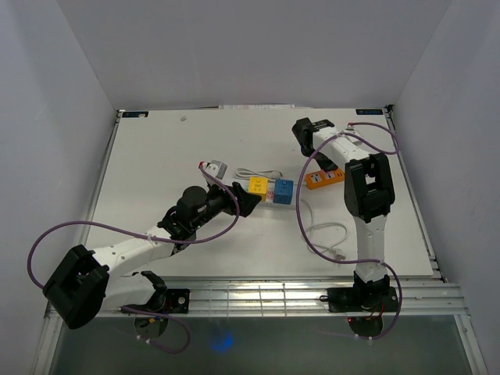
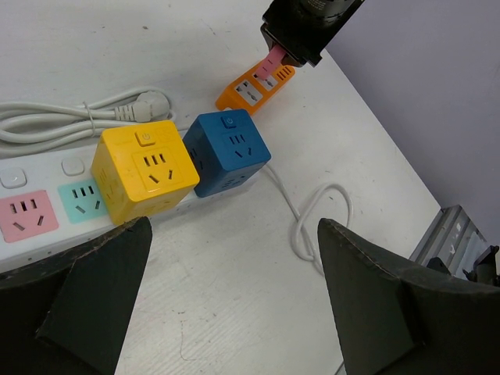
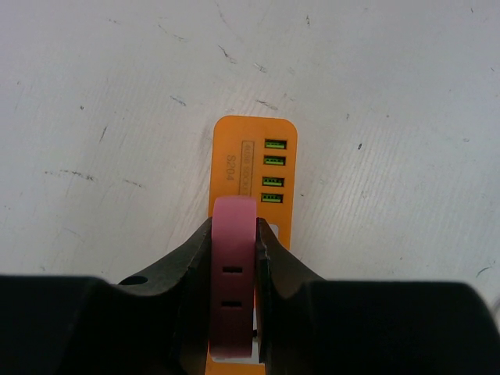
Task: Insert the plug
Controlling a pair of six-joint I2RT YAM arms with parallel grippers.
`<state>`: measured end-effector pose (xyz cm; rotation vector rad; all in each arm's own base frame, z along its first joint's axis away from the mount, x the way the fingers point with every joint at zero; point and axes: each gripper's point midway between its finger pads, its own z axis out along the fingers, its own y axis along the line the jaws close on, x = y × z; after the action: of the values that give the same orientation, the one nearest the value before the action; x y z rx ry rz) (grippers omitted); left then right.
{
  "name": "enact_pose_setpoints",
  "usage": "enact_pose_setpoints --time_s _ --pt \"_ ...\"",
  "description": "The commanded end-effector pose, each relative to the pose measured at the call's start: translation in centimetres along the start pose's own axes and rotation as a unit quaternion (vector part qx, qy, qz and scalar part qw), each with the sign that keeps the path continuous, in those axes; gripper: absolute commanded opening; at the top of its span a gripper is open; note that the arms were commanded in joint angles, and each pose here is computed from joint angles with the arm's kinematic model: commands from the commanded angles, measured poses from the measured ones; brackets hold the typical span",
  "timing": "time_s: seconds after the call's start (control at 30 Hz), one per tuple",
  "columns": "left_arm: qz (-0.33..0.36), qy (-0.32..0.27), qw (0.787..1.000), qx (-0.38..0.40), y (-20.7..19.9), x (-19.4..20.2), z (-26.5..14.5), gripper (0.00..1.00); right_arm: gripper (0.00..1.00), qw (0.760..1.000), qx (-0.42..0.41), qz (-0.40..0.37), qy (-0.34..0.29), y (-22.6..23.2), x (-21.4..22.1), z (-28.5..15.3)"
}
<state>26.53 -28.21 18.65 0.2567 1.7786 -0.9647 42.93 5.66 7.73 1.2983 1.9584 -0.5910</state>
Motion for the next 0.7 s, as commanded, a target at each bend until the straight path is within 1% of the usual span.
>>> enact_pose_setpoints --time_s 0.0,0.67 --pt "0.008 -0.023 1.0 0.016 -1.2 -1.9 0.2 0.98 0.08 1.0 0.006 -0.006 0.01 -0.3 1.1 0.7" --pt "0.008 -0.02 1.0 0.021 -1.5 -1.7 0.3 0.98 0.08 0.999 0.004 -0.028 0.021 0.8 3.1 2.3"
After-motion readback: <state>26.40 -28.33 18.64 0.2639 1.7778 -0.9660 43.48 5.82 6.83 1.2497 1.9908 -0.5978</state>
